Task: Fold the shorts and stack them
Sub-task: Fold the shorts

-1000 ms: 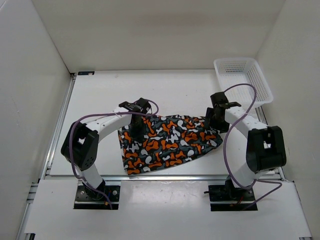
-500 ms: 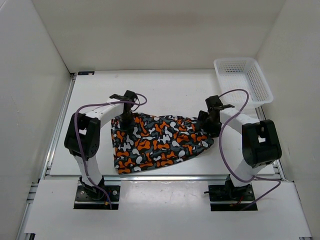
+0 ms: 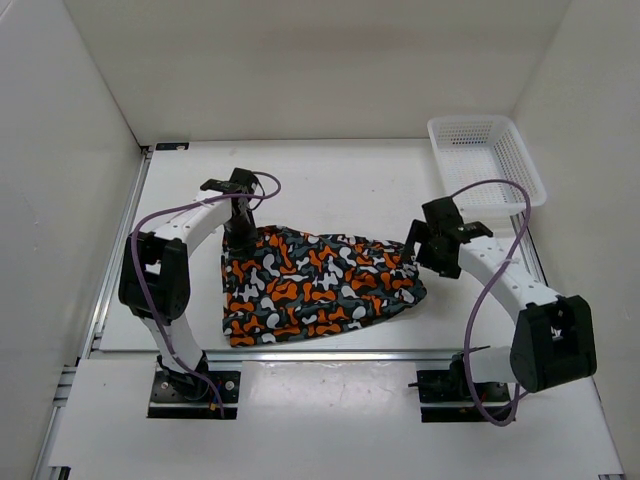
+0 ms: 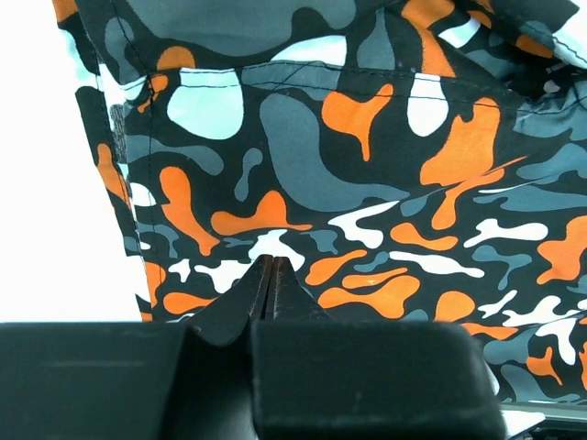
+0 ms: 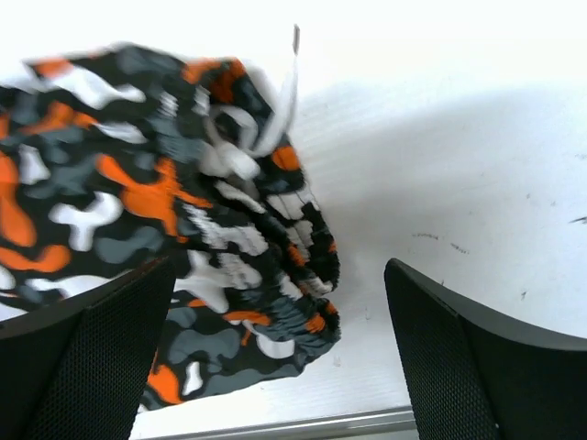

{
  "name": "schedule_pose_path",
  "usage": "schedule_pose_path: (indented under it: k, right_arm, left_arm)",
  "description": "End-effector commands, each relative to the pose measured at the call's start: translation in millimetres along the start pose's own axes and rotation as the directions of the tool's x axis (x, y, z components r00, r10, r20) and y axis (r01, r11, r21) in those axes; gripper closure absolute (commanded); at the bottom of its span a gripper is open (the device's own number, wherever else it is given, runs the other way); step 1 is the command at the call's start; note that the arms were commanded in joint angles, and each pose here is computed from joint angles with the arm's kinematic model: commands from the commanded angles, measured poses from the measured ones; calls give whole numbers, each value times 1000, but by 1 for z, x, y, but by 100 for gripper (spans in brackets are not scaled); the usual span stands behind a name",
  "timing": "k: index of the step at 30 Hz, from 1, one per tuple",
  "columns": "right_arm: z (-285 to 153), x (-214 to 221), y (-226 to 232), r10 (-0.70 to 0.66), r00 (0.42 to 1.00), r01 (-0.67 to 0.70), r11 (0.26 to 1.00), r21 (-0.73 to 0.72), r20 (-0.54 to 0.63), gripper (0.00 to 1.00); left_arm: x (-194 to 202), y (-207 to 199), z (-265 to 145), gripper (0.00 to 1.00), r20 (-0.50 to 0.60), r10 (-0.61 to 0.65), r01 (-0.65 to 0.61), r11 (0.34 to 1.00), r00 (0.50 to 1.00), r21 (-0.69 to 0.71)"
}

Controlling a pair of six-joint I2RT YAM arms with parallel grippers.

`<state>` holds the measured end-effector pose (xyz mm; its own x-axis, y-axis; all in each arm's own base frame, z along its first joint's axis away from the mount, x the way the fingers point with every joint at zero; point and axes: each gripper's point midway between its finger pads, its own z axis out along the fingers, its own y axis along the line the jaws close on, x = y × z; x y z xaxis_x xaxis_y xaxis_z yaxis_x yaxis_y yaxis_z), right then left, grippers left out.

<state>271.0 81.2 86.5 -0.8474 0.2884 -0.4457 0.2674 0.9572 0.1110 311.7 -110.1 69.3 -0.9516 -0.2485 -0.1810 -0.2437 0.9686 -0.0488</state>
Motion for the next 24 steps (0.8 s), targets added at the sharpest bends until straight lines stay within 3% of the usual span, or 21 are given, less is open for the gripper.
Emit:
schedule_pose_path:
  k: [1,5,18,22,24]
  right_arm:
    - [16,39,-13,45,990,-46,999,-3,-130,2]
    - [26,54,-6,98,981,-112,991,-77,-167,5]
    - [64,38,10,163,973,-176,982,-66,-164,34]
    - [65,36,12,172,971,-185,981,-64,-165,57]
    - [65,36,12,172,971,-185,981,-64,-165,73]
  left_arm:
    - [-12,-5,-24,90,67,4,-7,999,998,46]
    - [-12,-5,-24,90,68,13,-16,999,998,46]
    - [-8,-7,-22,90,50,15,-18,998,999,58]
    - [-7,1,-24,90,52,-3,0,998,999,56]
    - [-7,0,-24,90,47,-3,0,998,999,64]
